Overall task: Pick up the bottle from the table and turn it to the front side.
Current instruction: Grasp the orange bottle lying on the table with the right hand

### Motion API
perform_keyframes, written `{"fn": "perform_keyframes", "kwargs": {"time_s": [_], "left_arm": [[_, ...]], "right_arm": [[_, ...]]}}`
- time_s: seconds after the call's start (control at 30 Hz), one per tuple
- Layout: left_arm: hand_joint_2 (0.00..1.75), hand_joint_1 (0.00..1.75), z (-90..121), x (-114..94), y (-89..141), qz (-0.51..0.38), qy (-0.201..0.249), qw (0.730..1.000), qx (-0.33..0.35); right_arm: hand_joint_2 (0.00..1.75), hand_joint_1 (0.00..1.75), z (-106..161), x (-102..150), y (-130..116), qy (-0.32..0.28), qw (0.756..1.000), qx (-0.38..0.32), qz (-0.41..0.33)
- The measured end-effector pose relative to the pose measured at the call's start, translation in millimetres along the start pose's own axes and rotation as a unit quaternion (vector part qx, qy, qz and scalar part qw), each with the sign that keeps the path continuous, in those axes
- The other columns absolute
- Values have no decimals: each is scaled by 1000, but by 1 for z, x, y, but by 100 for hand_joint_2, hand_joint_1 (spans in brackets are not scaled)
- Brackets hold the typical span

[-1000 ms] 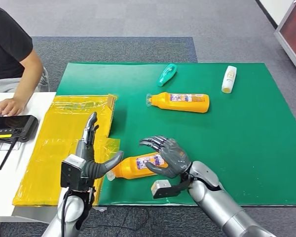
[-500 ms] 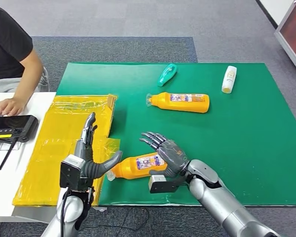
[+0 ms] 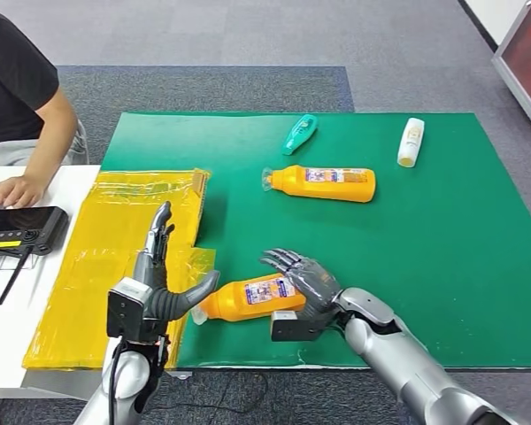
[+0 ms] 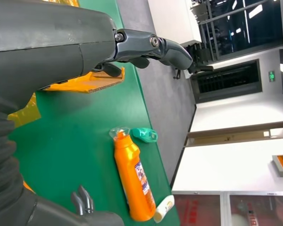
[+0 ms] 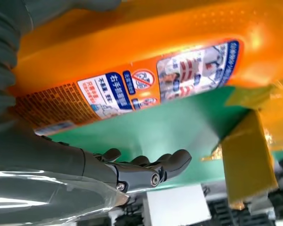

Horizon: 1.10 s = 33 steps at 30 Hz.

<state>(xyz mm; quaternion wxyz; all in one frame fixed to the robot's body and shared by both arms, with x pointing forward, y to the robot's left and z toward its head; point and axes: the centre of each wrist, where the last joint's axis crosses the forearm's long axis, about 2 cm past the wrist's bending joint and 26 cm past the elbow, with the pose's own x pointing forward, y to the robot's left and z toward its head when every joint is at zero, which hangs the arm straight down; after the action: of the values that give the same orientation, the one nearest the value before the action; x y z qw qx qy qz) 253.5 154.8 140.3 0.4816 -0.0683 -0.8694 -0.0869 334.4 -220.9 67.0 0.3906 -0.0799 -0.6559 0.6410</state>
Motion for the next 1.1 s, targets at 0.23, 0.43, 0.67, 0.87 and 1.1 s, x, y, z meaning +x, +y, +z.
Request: {"fn": "perform_keyframes", "kwargs": {"time_s": [0.23, 0.43, 0.67, 0.87, 1.1], "left_arm": [[175, 0, 0, 0, 0, 1, -2, 1000, -2], [175, 0, 1, -1, 0, 2, -1, 1000, -4], [175, 0, 2, -1, 0, -3, -4, 1000, -6], [175, 0, 3, -3, 0, -6, -5, 1000, -6], [175, 0, 5, -6, 1, -6, -6, 1000, -5]], "right_arm": [[175, 0, 0, -18, -15, 24, 999, 37, 18], [175, 0, -1, -24, -22, 38, 997, 53, 29], [175, 0, -7, -27, -32, 53, 993, 93, 49], [175, 139, -12, -30, -42, 56, 988, 125, 65], [175, 175, -19, -33, -56, 52, 981, 162, 89]]}}
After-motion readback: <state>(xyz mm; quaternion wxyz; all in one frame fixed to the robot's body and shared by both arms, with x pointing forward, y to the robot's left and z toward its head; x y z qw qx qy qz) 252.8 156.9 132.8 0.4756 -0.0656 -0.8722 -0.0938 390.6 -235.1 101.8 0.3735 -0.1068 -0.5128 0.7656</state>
